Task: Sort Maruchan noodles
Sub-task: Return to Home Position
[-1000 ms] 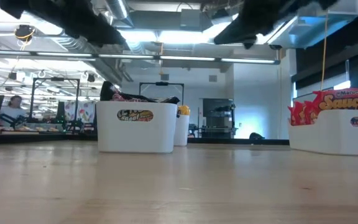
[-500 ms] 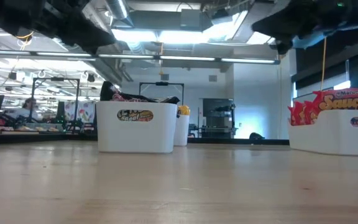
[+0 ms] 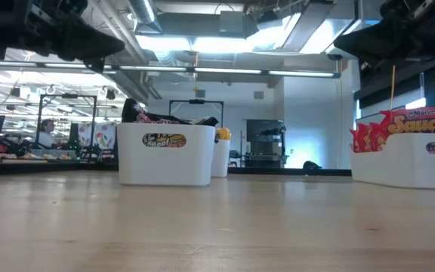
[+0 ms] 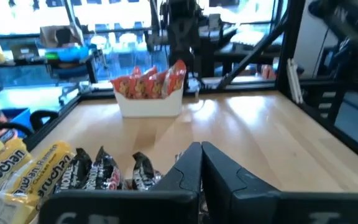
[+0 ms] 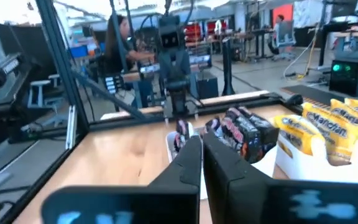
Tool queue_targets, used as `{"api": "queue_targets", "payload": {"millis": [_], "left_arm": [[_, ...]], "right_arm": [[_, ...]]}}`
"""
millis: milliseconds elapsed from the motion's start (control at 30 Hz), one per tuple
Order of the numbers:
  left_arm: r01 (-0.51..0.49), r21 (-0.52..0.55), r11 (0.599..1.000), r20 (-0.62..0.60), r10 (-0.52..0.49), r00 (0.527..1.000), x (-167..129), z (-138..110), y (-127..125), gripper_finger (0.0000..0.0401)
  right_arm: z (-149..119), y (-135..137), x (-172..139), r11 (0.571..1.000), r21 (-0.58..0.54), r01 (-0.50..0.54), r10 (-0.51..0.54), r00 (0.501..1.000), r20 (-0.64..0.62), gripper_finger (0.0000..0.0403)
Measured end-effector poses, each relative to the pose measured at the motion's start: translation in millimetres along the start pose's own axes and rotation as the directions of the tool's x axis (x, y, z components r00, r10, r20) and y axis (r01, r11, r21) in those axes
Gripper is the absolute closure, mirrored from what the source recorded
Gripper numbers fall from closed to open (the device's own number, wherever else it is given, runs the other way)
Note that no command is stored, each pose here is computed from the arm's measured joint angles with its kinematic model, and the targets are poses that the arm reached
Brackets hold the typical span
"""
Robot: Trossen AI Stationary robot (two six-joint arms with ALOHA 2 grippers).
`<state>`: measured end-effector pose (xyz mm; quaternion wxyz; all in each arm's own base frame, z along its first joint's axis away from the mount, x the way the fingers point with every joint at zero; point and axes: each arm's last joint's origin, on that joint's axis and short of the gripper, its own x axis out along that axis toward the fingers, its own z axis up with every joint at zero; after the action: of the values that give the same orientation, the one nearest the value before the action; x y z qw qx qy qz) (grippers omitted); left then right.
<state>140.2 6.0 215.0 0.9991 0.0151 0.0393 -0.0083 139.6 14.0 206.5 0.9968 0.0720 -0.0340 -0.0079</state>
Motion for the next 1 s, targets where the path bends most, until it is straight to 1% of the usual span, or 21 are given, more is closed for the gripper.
{"api": "queue_targets", "payload": {"millis": [167,333,500,600,833,1000], "left_arm": [[-0.002,-0.017,1.0,0.034,0.002,0.999,-9,-15,-1,0.0397],[-0.002,-0.028,1.0,0.071,0.004,0.997,-18,-27,-2,0.0398],[-0.003,-0.026,1.0,0.122,0.006,0.992,-25,-31,-3,0.0394],[-0.002,-0.029,1.0,0.121,0.005,0.993,-29,-33,-3,0.0398],[0.001,-0.04,0.999,0.111,0.003,0.994,-35,-35,-4,0.0396],[0.001,-0.035,0.999,0.133,0.004,0.991,-40,-34,-4,0.0399]], "right_arm": [[-8,-3,-9,0.999,0.02,0.028,-0.028,0.999,0.024,0.0402],[-14,-5,-15,0.999,0.025,0.024,-0.025,0.999,0.041,0.0402],[-20,-7,-21,0.999,0.034,0.03,-0.032,0.998,0.063,0.0402],[-21,-7,-24,0.999,0.037,0.012,-0.015,0.997,0.077,0.0402],[-27,-9,-28,0.999,0.021,0.043,-0.044,0.999,0.018,0.0402],[-31,-10,-33,1.0,-0.011,0.024,-0.024,1.0,-0.02,0.0402]]}}
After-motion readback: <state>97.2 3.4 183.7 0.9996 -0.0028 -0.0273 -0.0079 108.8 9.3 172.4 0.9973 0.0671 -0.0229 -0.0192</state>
